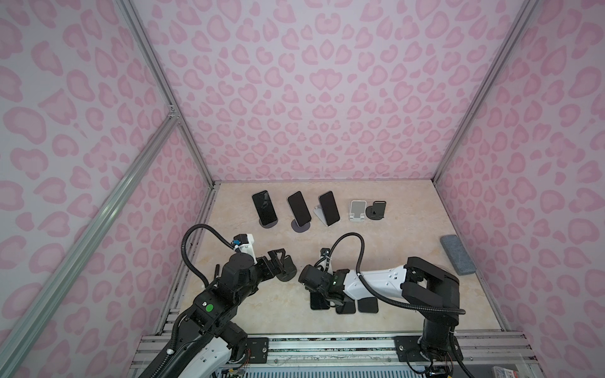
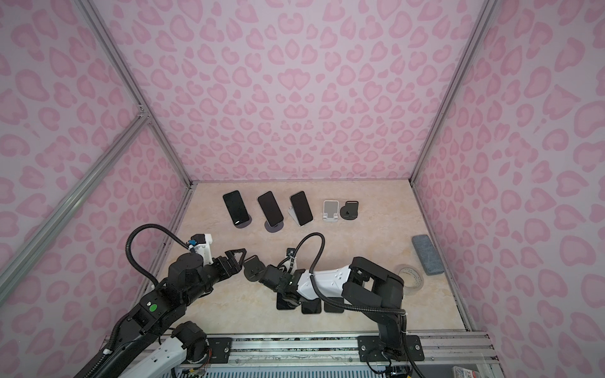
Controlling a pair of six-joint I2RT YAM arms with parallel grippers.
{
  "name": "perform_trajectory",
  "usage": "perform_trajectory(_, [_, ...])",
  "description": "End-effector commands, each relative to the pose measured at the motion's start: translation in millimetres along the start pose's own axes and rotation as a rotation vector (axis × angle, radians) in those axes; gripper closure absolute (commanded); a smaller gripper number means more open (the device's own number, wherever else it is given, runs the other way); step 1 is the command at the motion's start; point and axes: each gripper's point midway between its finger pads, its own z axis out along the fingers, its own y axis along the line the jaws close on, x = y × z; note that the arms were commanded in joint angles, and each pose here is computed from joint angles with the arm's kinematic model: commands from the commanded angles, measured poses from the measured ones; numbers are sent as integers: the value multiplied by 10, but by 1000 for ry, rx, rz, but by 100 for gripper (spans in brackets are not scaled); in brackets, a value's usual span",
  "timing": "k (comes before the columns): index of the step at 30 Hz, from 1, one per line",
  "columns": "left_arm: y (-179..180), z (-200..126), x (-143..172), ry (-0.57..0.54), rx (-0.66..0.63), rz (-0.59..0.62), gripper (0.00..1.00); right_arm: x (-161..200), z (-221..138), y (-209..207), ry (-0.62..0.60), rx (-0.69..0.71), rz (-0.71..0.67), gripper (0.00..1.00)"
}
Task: Remove the phone from the phone stand
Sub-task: Place the phone at the bottom-center of the table.
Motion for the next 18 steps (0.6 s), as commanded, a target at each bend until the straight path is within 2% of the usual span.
perform_trajectory(1, [-23,-24,-65,-22,0,-3,6,319,30,-113,142,19,-5,22])
perform_trajectory(12, [-45,38,-42,-1,-3,-4,6,139,-126,-60,99,-1,-33,21])
perform_trajectory(18, [-77,3,-130,-21,-14,4,5,-205,-485,306,49,-123,-105,10])
